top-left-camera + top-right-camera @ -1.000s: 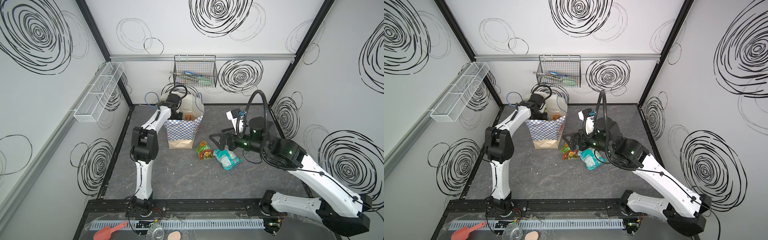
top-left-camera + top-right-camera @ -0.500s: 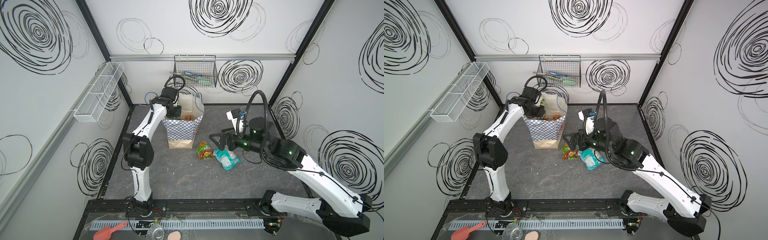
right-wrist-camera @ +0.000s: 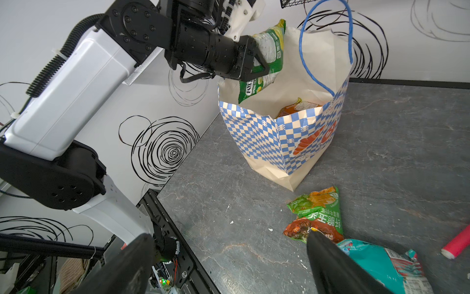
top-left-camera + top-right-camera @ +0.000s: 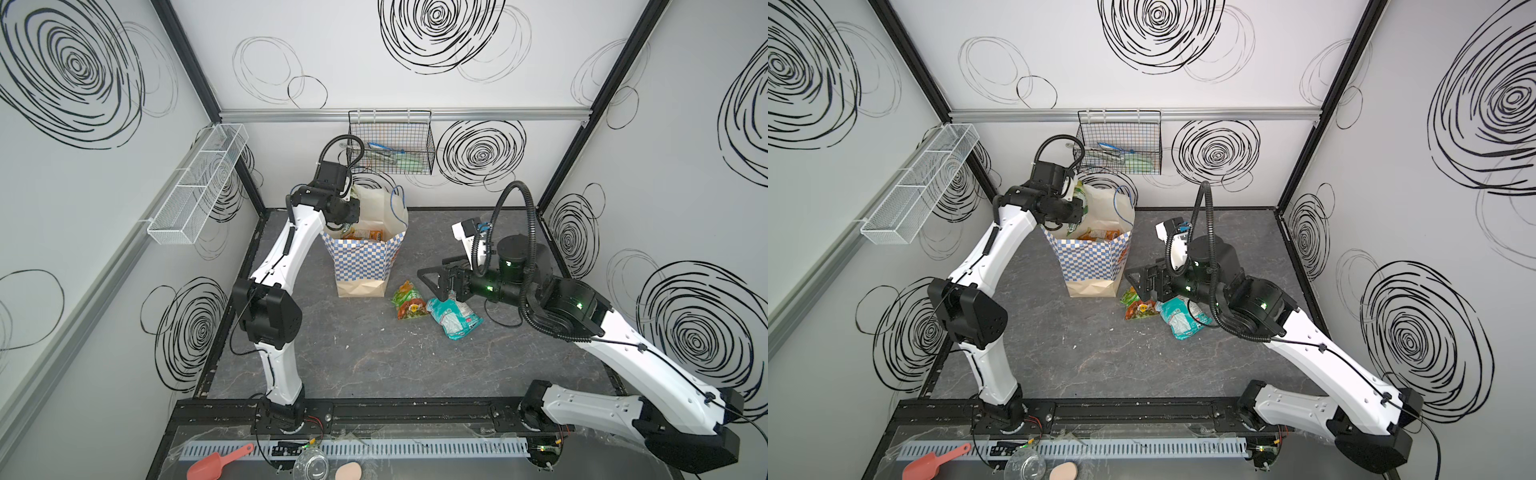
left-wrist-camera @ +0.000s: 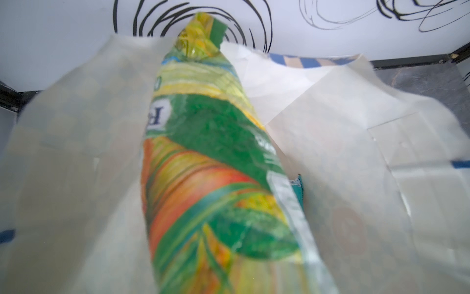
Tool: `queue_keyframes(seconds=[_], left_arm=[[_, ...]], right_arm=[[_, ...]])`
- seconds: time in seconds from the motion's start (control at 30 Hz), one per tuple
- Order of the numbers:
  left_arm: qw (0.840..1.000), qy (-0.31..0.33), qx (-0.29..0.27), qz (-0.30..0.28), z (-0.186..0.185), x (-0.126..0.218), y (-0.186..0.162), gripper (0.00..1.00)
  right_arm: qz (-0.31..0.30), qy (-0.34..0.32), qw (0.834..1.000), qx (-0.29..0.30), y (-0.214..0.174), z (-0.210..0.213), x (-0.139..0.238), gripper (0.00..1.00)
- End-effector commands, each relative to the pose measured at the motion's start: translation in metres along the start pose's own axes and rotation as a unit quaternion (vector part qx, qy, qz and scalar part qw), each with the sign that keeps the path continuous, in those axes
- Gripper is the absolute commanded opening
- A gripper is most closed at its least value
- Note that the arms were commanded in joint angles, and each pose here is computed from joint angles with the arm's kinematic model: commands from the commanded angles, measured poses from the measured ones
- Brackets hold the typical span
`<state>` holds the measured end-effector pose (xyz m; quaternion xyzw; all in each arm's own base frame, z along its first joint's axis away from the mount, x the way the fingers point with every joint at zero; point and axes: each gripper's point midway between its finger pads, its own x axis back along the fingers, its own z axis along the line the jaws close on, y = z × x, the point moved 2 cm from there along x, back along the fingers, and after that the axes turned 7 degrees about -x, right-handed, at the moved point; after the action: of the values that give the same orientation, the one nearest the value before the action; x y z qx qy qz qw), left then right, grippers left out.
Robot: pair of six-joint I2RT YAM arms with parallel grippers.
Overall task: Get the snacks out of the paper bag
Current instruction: 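Lift the green-and-yellow packet up out of the bag with the left gripper, then lower the green-and-yellow packet onto the table beside the bag and release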
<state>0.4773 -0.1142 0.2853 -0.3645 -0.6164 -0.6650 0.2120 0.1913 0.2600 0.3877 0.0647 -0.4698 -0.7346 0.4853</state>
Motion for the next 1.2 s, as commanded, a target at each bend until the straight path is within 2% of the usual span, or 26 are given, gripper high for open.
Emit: queue_keyframes(seconds=[0.0,0.27,0.6,0.8,0.93,1.07,1.17], left_arm=[[0.998,-0.008,0.003,-0.061,-0.004,0.035,0.028,0.0],[0.995,-0.013,0.005,-0.098,-0.008,0.066,0.043,0.0],[0.977,-0.029,-0.005,-0.212,-0.044,0.17,0.064,0.0],[0.951,-0.078,-0.025,-0.297,-0.116,0.237,0.054,0.0],[0.922,-0.154,-0.033,-0.354,-0.185,0.264,0.036,0.0],[0.915,-0.174,-0.06,-0.358,-0.24,0.249,0.011,0.0],[0.926,-0.164,-0.091,-0.326,-0.274,0.213,-0.013,0.0]], right_arm=[[-0.013,0.013,1.0,-0.004,0.005,0.006,0.003,0.97],[-0.017,0.016,1.0,-0.004,0.007,0.008,0.005,0.97],[-0.081,0.0,0.997,0.009,0.029,0.007,0.031,0.97],[-0.122,-0.02,0.992,0.011,0.028,-0.007,0.053,0.97],[-0.131,-0.038,0.991,0.003,0.013,-0.024,0.065,0.97],[-0.13,-0.073,0.989,-0.016,-0.01,-0.05,0.08,0.97],[-0.131,-0.095,0.986,-0.036,-0.032,-0.071,0.095,0.97]])
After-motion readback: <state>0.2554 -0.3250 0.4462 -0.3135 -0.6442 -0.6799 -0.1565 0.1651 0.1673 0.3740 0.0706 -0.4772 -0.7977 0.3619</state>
